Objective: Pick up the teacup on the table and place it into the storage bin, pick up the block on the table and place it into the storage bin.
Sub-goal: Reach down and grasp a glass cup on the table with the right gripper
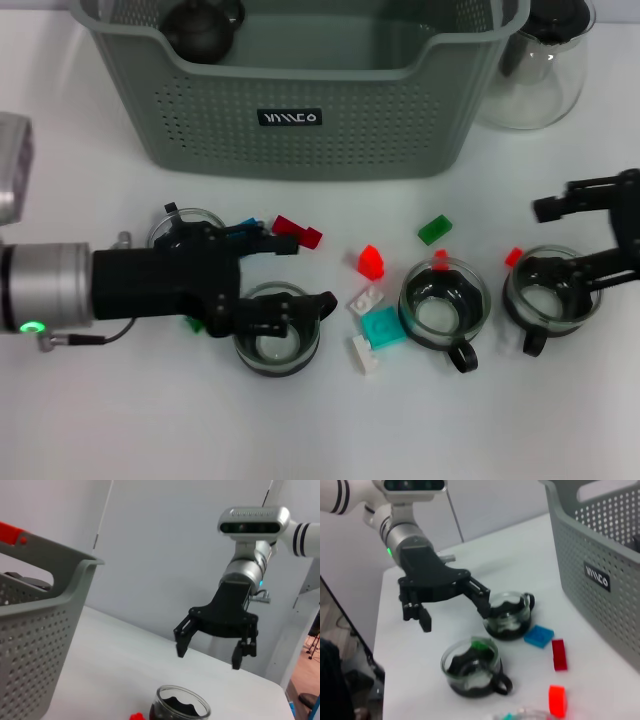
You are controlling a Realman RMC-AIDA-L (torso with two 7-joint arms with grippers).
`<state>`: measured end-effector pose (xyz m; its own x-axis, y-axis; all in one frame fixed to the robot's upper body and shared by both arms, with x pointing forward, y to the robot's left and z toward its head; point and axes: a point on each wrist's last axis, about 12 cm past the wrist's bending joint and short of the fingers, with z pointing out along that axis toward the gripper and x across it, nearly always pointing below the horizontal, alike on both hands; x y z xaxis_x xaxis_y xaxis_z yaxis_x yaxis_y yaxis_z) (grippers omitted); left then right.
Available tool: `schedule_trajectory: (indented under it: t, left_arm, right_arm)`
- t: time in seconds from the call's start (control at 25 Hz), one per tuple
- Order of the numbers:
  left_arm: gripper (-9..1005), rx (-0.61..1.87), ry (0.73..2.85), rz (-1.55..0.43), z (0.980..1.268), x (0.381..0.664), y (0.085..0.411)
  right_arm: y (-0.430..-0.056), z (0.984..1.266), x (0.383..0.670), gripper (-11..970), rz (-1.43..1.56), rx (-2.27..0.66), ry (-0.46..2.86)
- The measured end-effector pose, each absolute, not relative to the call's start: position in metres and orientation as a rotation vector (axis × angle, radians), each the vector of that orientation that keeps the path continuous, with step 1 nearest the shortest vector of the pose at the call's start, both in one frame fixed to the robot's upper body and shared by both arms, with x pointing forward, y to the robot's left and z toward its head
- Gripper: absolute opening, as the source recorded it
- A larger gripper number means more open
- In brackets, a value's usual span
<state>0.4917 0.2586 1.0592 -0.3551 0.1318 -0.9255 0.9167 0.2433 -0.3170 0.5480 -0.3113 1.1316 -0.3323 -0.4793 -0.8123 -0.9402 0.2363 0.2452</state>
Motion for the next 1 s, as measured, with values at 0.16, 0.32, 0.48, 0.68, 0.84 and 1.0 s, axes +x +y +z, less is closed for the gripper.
schedule_trajectory:
  t: [0.16,0.32,0.48,0.68,0.84,1.0]
  left_arm:
    - [872,0.985,1.687,-1.198,1.058,0.496,0.246]
    - [872,0.994,1.669,-1.213,1.058,0.498,0.238]
    - [872,0.995,1.661,-1.216,1.059,0.499,0.235]
    - [871,1.003,1.652,-1.213,1.059,0.499,0.234]
    - [871,1.014,1.643,-1.207,1.058,0.498,0.234]
    - [872,1.014,1.646,-1.202,1.058,0.499,0.235]
  right_arm:
    - [-0.324,1.147,0.548,862,0.953,-1.313,1.985]
    - [-0.334,1.158,0.550,861,0.872,-1.293,2.110]
    - [-0.339,1.163,0.553,861,0.796,-1.275,2.214]
    - [-0.339,1.160,0.560,860,0.727,-1.233,2.296]
    - [-0.330,1.152,0.567,860,0.656,-1.239,2.330]
    - [-0.316,1.144,0.572,859,0.613,-1.277,2.343]
